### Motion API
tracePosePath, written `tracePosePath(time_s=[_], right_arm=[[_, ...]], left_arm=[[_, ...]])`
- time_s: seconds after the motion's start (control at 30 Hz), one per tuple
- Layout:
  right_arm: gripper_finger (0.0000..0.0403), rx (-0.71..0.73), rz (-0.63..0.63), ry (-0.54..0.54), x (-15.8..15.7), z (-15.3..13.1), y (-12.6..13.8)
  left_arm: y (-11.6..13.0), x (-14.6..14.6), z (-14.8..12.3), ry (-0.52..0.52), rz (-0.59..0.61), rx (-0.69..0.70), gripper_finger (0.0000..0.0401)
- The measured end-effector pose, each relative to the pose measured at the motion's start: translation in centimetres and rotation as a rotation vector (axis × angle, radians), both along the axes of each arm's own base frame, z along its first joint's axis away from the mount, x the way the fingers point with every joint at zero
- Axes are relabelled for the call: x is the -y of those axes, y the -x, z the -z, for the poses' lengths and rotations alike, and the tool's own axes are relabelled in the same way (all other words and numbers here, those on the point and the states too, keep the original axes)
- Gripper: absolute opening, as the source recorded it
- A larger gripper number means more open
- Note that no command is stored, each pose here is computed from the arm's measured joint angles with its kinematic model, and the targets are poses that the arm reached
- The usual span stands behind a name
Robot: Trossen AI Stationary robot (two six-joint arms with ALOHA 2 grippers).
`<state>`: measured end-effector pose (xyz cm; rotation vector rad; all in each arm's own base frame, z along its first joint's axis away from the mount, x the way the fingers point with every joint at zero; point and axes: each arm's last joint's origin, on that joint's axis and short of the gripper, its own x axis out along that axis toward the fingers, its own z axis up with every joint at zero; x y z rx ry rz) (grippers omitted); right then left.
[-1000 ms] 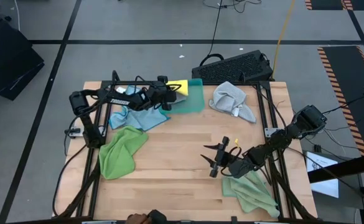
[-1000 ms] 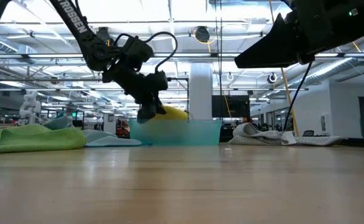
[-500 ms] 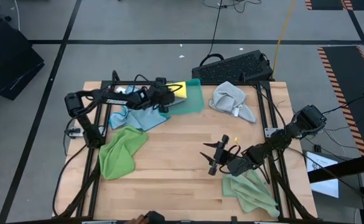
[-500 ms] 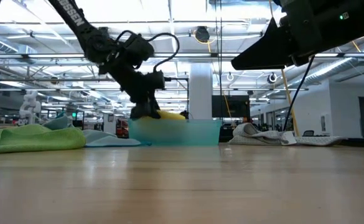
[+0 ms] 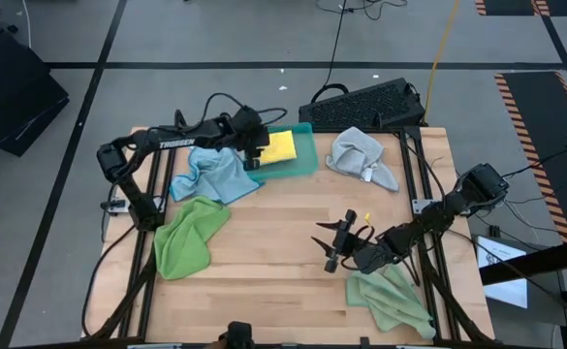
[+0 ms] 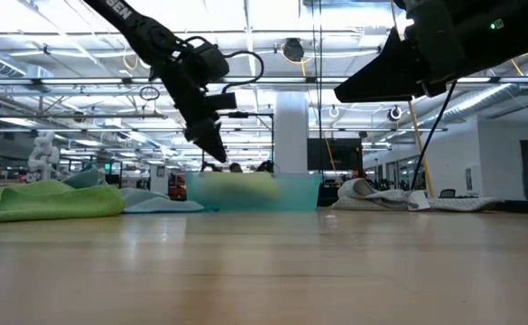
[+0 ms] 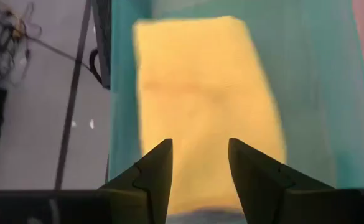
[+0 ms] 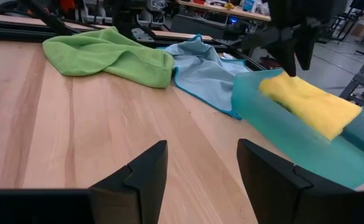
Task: Fold microfiber towels
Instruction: Stack the folded yellow microfiber cloth on top of the dark gray microfiber cloth into the green bin
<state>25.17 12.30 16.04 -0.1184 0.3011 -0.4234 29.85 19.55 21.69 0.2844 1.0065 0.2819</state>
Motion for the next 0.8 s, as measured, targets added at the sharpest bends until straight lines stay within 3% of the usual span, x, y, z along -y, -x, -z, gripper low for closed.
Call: tracePosePath(time_s=[0.17, 0.33, 0.4, 0.57, 0.8], right_arm=[[0.0185, -0.002, -0.003, 0.001, -0.1, 0.0, 0.0], [0.0185, -0.008, -0.003, 0.005, 0.0, 0.1, 0.1], [0.0185, -0.01, -0.003, 0.006, 0.0, 0.1, 0.1], [0.0185, -0.017, -0.004, 0.01, 0.0, 0.2, 0.1], [0.0185, -0.045, 0.005, -0.004, 0.0, 0.6, 0.4]], left_arm=[[-0.9, -0.7, -2.3, 0.059, -0.085, 0.149, 0.0159], [-2.2, -0.3, -2.2, 0.206, 0.02, 0.323, 0.0159], [-2.6, -0.1, -1.3, 0.246, 0.05, 0.315, 0.0159], [-4.1, -0.7, 1.8, 0.23, 0.072, 0.277, 0.0159], [-3.4, -2.9, 4.8, 0.116, -0.12, 0.136, 0.0159]])
